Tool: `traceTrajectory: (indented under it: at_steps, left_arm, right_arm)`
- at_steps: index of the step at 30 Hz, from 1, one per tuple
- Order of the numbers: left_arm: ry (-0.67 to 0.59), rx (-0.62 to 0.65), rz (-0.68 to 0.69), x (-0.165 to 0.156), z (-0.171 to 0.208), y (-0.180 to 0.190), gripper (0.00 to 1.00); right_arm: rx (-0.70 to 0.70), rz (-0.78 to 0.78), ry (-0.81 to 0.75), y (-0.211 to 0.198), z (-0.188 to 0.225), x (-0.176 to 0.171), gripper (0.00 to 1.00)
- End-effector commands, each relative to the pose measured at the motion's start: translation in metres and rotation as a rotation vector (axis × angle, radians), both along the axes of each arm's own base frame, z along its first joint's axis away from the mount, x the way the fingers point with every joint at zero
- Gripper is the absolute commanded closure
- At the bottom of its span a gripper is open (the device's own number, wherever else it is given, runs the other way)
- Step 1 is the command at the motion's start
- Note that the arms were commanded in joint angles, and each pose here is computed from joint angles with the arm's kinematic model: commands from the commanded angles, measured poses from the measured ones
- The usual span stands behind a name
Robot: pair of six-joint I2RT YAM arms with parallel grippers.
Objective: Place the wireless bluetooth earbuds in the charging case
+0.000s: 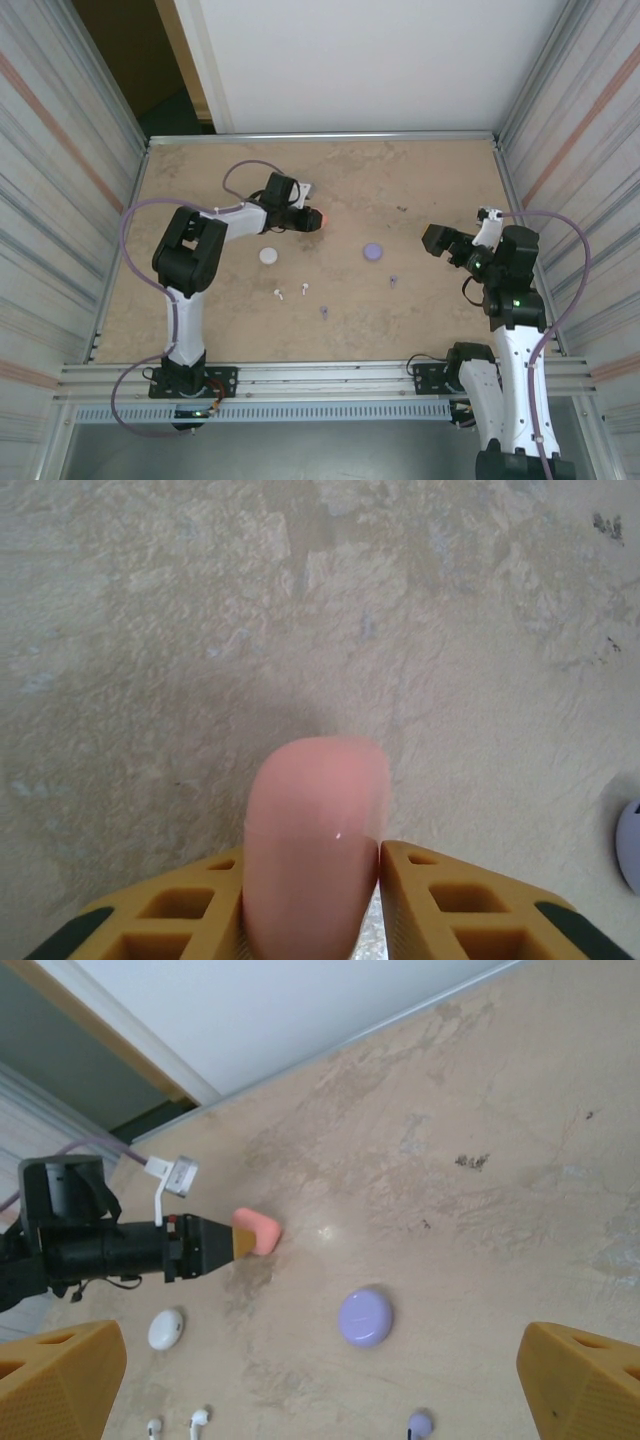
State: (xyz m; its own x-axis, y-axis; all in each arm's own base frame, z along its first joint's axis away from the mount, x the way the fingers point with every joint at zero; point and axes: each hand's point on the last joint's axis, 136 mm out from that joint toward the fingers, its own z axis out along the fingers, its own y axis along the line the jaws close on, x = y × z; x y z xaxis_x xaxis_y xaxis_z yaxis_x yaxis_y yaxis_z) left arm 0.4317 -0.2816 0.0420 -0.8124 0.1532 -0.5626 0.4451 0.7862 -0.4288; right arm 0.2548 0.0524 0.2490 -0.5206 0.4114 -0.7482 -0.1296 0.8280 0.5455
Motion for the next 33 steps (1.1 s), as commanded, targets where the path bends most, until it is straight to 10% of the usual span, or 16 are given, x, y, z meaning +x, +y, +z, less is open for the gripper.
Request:
traceTrajectory:
  at_steps: [1, 18, 33]
  left_arm:
    - [-0.007, -0.024, 0.018, 0.001, 0.000, 0.010, 0.65]
    - [-0.198, -0.168, 0.035, -0.019, 0.094, 0.044, 0.53]
    - [-0.549, -0.160, 0.095, -0.074, 0.186, 0.087, 0.43]
  right_arm:
    - [-0.012, 0.029, -0.042, 0.003, 0.018, -0.001, 0.01]
    - [0.096, 0.135, 0.083, 0.021, -0.002, 0.017, 0.01]
    - [-0.207, 0.272, 0.326, 0.060, -0.056, 0.039, 0.06]
